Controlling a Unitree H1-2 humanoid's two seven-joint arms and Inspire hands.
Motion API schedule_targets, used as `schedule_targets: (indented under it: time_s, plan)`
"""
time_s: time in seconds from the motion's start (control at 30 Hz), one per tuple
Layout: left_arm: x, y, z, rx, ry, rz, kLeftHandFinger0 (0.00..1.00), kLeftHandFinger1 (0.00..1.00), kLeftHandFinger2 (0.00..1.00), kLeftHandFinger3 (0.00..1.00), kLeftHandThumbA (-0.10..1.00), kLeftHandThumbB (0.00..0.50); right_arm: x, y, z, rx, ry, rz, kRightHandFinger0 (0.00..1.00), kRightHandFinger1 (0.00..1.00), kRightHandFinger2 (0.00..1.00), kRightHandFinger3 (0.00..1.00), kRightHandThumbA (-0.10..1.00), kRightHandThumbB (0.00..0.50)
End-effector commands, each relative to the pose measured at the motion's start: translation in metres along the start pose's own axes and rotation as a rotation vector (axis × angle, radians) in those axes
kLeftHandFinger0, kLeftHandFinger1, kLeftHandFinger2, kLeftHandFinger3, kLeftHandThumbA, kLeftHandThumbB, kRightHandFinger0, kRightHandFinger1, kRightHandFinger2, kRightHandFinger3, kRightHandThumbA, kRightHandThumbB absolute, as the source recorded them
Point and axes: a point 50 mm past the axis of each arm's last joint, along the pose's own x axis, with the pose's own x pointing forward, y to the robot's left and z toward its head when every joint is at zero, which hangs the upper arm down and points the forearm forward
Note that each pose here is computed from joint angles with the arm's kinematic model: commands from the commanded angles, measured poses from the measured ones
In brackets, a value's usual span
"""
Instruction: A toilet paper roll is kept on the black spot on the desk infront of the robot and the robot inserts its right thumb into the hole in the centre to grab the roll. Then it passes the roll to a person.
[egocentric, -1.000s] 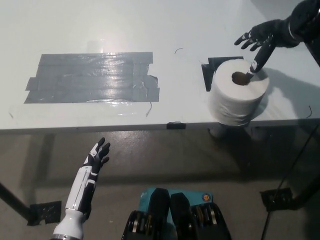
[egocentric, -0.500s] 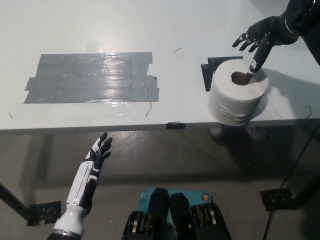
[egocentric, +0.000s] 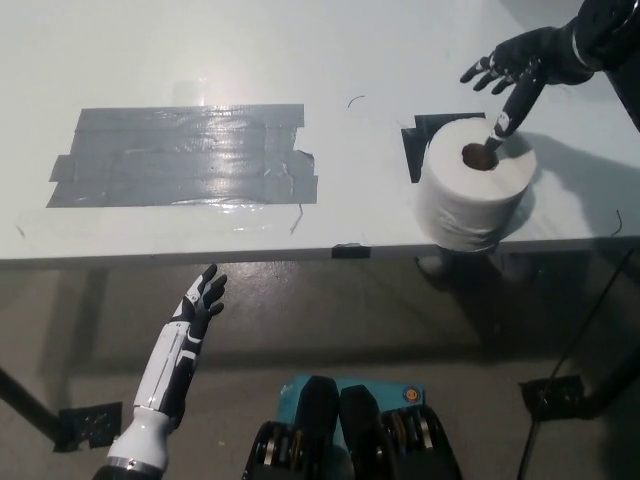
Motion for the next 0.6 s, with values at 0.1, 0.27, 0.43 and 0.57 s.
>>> schedule_targets:
  time_s: [0.1,0.27,0.43,0.57]
  plan:
    - [0.0030,0.0011,0.0120,0.013,-0.046,-0.011,1.00,1.00,1.00,1.00,1.00,0.069,-0.0054,-0.0121,0.0084,0.035,-0.041,-0.127,1.00,1.00,1.00,1.00,1.00,0.361]
    - [0.0029,0.0006,0.0122,0.006,-0.043,-0.011,1.00,1.00,1.00,1.00,1.00,0.072,-0.0038,-0.0106,0.0097,0.062,-0.070,-0.156,1.00,1.00,1.00,1.00,1.00,0.375]
    - [0.0039,0.0006,0.0130,0.006,-0.045,-0.011,1.00,1.00,1.00,1.00,1.00,0.069,-0.0021,-0.0090,0.0103,0.066,-0.083,-0.154,1.00,1.00,1.00,1.00,1.00,0.356]
    - [0.0049,0.0015,0.0135,0.001,-0.049,-0.012,1.00,1.00,1.00,1.00,1.00,0.060,-0.0002,-0.0069,0.0115,0.035,-0.060,-0.168,1.00,1.00,1.00,1.00,1.00,0.376]
